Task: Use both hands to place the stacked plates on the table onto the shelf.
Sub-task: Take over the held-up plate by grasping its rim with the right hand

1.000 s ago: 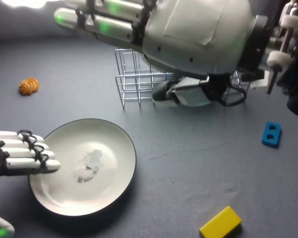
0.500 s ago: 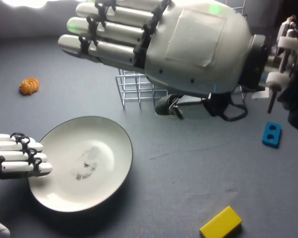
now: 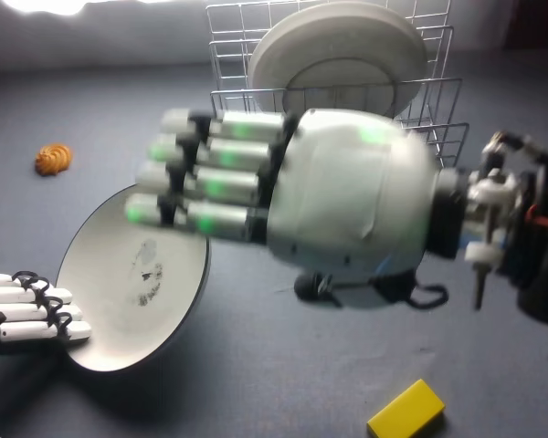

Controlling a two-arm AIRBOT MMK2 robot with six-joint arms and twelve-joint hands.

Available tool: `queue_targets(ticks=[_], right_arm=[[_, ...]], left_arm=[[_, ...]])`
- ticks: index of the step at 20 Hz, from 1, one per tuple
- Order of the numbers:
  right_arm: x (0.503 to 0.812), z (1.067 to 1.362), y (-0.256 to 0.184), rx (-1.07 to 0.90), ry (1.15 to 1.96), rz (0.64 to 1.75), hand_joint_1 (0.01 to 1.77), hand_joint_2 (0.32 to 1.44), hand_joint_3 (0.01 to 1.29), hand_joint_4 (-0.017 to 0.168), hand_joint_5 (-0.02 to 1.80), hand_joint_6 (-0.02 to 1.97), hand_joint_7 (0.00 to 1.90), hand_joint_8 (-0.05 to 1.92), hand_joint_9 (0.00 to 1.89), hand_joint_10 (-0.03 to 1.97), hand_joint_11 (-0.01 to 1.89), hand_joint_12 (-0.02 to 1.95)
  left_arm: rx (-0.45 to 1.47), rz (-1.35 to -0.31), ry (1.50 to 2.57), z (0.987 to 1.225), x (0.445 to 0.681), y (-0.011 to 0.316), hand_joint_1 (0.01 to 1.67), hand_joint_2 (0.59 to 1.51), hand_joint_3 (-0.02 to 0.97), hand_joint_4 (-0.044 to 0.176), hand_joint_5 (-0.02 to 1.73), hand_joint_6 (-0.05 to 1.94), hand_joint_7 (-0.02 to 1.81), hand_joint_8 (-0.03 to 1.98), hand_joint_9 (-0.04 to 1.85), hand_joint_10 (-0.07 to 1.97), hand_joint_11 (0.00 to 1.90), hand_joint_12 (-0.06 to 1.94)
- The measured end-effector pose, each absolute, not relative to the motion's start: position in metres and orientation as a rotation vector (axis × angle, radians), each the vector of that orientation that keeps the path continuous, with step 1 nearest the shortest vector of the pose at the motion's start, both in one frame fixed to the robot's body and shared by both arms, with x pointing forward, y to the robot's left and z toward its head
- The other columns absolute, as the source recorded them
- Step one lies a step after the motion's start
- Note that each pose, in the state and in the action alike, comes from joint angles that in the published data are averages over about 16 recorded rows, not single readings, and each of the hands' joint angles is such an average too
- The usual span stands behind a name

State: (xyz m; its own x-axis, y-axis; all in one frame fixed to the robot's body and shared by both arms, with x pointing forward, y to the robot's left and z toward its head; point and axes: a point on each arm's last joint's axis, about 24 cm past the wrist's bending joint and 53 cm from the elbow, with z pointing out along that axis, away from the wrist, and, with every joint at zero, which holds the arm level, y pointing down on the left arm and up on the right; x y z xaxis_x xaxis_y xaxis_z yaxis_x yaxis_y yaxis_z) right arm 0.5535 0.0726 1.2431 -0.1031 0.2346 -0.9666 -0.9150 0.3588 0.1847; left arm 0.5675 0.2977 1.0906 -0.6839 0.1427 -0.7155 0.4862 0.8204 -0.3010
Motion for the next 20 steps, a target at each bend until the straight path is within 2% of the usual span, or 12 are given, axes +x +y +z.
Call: queue_targets(ticks=[8,20], right_arm=[[0.559,1.207,0.108,-0.761,1.339,1.108,1.21,0.88,0.02,0.003,0.02,0.03,0.02,0.01,0.01,0.01,0.02,0.06],[0.584,1.174,0.151,-0.810,1.381,1.054,1.26,0.89,0.02,0.003,0.02,0.03,0.02,0.01,0.01,0.01,0.02,0.22]], left_arm=[[0.442,-0.628,2.308,1.085,0.562,0.296,0.01,1.052,0.019,-0.006,0.01,-0.01,-0.01,-0.01,-0.02,-0.04,0.03,0.03],[0.426,-0.637,2.320,1.082,0.558,0.294,0.01,1.047,0.020,-0.007,0.01,-0.01,-0.01,-0.01,-0.02,-0.04,0.03,0.03]])
